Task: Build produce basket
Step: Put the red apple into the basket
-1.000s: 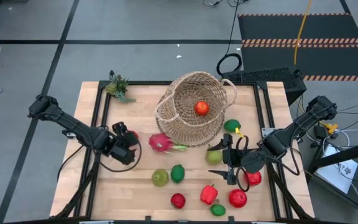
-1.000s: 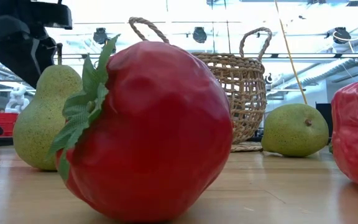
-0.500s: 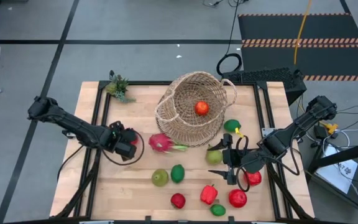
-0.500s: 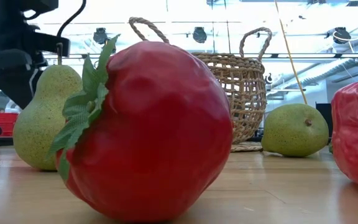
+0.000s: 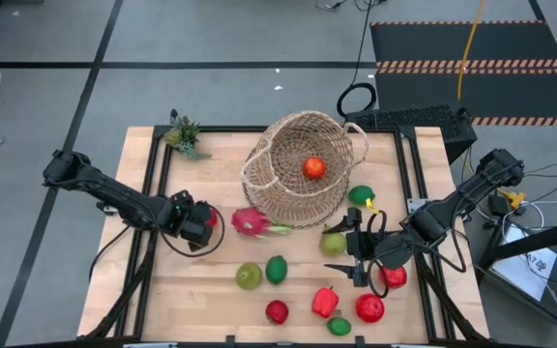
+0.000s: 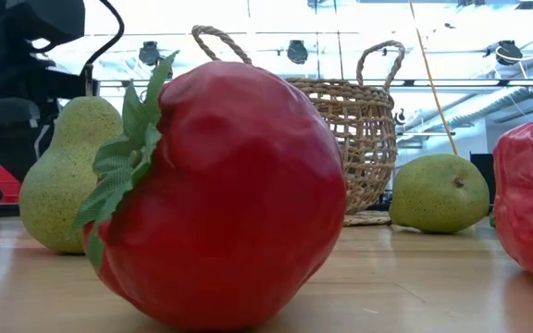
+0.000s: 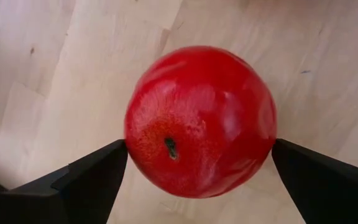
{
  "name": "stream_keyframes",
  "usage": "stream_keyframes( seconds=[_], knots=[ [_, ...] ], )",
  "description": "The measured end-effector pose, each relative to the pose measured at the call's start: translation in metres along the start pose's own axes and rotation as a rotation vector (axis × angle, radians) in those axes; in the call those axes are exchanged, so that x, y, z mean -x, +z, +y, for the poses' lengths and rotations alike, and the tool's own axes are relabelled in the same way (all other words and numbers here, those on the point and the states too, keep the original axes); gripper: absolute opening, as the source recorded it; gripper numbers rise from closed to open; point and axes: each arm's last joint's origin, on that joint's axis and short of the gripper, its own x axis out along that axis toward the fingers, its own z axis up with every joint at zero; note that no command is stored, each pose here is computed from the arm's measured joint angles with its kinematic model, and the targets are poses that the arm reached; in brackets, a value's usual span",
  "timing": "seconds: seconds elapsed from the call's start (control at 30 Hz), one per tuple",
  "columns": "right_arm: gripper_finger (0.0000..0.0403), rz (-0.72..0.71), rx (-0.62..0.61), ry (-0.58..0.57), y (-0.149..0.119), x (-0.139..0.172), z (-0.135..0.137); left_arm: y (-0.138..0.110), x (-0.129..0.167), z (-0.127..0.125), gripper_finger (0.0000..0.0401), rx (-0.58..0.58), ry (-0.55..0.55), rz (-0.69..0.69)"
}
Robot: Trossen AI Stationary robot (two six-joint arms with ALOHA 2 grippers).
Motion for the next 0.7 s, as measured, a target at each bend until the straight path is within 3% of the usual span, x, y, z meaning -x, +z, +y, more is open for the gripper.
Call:
stream_keyframes(
  seconds=[0.53, 0.7],
  knots=[
    [0.0368, -0.001, -0.001, 0.000, 0.000, 0.000, 0.000, 0.008, -0.002, -0.008, 0.0397, -0.058, -0.082, -0.103],
    [0.0368, -0.001, -0.001, 0.000, 0.000, 0.000, 0.000, 0.008, -0.002, -0.009, 0.0363, -0.071, -0.082, -0.105]
  ],
)
